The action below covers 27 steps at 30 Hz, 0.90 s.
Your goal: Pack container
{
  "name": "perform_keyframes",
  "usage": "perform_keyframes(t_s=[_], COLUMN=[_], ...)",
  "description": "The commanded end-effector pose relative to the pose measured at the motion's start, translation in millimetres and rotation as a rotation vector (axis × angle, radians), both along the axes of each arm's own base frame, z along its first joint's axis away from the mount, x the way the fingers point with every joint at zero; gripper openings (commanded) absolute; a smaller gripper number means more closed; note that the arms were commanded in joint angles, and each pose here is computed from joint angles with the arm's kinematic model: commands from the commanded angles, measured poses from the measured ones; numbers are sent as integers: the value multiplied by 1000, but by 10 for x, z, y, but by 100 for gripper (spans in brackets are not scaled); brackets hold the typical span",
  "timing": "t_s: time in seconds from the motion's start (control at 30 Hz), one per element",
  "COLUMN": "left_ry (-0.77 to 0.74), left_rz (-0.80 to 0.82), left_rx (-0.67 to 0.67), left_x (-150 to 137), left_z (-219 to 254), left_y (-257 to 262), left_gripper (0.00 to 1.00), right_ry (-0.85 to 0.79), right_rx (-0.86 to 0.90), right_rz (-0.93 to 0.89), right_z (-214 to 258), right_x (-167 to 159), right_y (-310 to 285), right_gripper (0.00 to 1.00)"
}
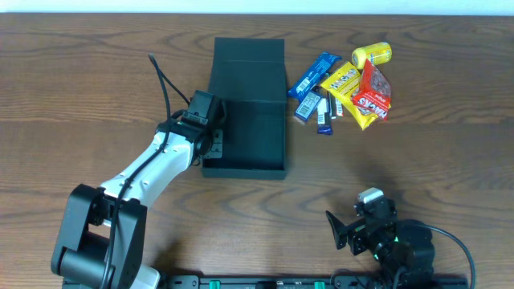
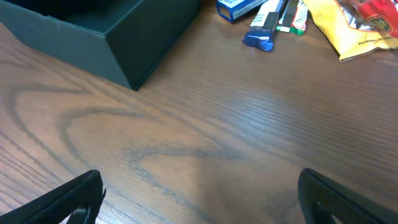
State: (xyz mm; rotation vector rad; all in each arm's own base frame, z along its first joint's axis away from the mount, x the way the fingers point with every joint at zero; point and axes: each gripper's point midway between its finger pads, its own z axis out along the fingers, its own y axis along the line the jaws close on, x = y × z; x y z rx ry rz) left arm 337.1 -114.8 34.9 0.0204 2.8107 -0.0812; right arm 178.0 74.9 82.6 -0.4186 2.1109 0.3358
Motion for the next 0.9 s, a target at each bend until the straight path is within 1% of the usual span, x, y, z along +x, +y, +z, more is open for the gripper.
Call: perform_keyframes(t_s=[0.0,0.2,0.23,0.27,0.3,0.33,0.4,0.43,0.53,0.63,0.77,0.87], left_ry=[19,32,32,32,32,31,31,31,26,-12,-124,-214], left_rz=[39,38,37,37,37,38,38,38,38,31,22,19], left_rx=[-34,-67,-67,-66,-66,-64,-64,-65,-66,-79,-120,-152], left_x=[-27,-48,-49,-49,-48,-46,-45,-46,-47,-3,84,83], left_z=[-30,-31,-32,-32,-31,-31,-28,-22,49,246,668,1002], left_y=[-27,-81,-81,-80,-80,-76,-77,-78,-77,-93,-125,-121], left_gripper=[6,6,22,45,61,72,98,96,95,95,95,95], right_ry=[-2,-2,-2,-2,-2,-2,-2,-2,-2,-2,-4,-5], right_rx=[-1,-1,-1,-1,-1,-1,-1,-1,-1,-3,-16,-18], right_rz=[5,5,5,5,5,5,5,5,5,3,-17,-18], right_z=[-8,-8,-8,-7,-8,-7,-8,-8,-8,-8,-14,-15], right_x=[-5,-5,-5,-4,-5,-4,-5,-5,-5,-3,12,13], right_y=[8,8,8,8,8,8,8,8,8,4,-33,-37], right_gripper=[99,99,99,99,99,99,99,99,99,99,99,99])
